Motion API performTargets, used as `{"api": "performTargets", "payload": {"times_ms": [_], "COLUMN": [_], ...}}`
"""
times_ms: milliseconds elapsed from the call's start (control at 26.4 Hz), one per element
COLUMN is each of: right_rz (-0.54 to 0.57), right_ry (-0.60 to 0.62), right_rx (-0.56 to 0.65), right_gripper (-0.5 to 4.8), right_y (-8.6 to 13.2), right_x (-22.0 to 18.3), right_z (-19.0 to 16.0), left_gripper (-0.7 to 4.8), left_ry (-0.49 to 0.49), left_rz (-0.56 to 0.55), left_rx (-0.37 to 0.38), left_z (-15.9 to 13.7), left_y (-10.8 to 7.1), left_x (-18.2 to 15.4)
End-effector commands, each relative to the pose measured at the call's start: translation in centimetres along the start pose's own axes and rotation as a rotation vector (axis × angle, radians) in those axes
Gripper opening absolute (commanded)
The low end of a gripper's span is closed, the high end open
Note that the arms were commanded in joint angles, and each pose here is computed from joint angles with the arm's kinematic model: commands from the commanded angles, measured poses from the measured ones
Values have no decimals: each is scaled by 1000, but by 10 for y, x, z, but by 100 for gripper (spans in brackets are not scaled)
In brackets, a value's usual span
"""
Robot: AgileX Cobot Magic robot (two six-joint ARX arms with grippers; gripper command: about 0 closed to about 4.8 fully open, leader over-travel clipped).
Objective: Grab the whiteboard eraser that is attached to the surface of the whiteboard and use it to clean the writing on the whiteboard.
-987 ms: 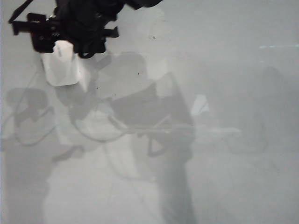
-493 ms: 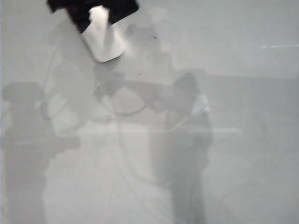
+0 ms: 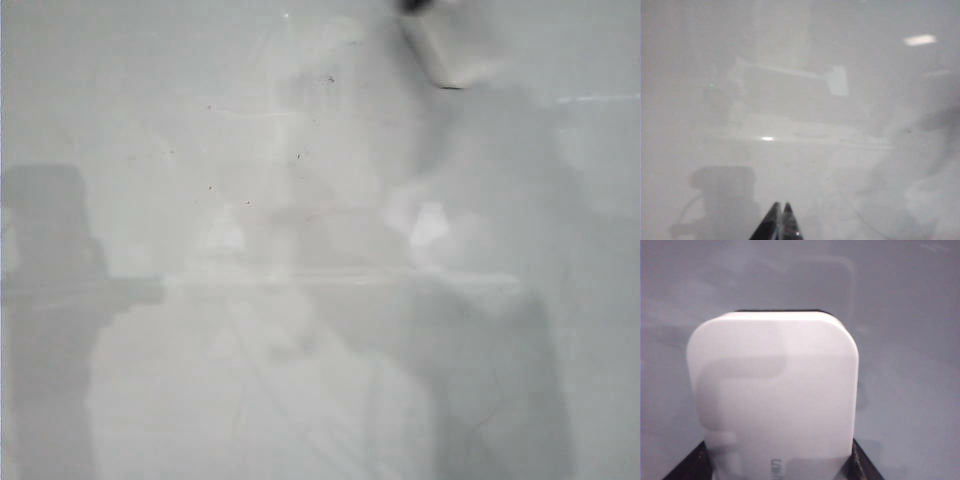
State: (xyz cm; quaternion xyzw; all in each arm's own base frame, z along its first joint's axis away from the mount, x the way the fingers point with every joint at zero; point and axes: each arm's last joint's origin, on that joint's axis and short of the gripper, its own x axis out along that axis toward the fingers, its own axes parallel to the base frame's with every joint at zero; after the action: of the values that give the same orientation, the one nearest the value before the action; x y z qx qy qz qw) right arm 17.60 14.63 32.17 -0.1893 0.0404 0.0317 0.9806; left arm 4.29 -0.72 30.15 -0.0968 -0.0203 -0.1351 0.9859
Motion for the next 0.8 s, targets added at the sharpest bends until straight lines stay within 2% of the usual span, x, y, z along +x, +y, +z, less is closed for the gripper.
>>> {"api": "performTargets", "payload": {"times_ms": [38,228,304,342,417,569,645,797], "right_rz": [-60,-138,-181,-208,-199,-230,-173,-157], "right_ry": [-64,-76,-70,-68,-93,-106,-142,-171], "right_rx": [88,136,212,236,236,286,281,281], "right_gripper": [197,197,197,198,198,198,198,198], "right_y": [-34,-76,-97,-108,-124,-139,-138,-137], "right_x": [-13,-17,-11,-6,5,28,37,43], "right_z": [-13,-42,-54,-62,-72,-85,-86,-87], "left_gripper": [-5,-5,-5,-5,-5,-5,-5,-5], "left_ry": [-12,-10,-8,-5,-8,-8,-8,-7], "left_rz": [2,4,70,65,68,62,62,61], "left_rx": [41,42,47,54,57,57,57,56], "left_z": [2,1,-1,-1,-1,-1,-1,-1], "left_y": [0,0,3,3,3,2,2,2], "left_x": [0,1,1,1,1,1,1,1]}}
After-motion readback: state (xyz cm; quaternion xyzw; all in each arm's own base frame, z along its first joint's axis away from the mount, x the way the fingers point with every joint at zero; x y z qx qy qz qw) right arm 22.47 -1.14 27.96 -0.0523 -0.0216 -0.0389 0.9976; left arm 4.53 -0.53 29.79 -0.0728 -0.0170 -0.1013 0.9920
